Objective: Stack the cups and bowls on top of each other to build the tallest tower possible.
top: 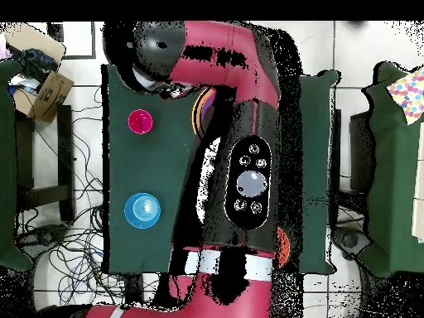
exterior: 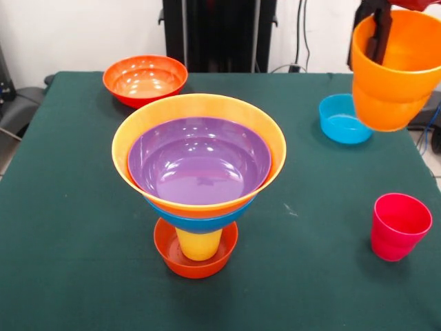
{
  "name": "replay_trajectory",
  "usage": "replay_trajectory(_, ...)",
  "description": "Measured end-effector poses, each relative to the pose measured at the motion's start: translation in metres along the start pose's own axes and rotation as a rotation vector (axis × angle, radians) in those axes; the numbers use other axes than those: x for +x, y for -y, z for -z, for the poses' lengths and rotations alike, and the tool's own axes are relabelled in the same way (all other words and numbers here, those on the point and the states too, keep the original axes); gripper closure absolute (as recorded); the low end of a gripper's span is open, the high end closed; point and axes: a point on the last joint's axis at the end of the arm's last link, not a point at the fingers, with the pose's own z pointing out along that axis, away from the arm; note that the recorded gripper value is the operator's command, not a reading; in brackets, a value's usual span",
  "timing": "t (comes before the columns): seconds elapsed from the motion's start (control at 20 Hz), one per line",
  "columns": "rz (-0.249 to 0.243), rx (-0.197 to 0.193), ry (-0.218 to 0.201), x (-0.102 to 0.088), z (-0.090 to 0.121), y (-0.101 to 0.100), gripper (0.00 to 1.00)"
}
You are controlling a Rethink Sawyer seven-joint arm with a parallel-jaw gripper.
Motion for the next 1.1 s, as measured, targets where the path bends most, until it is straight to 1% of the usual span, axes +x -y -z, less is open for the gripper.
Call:
replay_trajectory(0.65,-0.036,0.004,0.008,-0.028,0.002,0.016,1.0)
replay_trajectory(1.0,-0.074,0.004,0.016,-0.046,0.001,0.039,1.0)
replay_trajectory(1.05,-0.085,0.007,0.02,-0.05,0.001,0.048,1.0)
replay_trajectory(1.1,-0.09,0.009,0.022,-0.053,0.001,0.053,1.0)
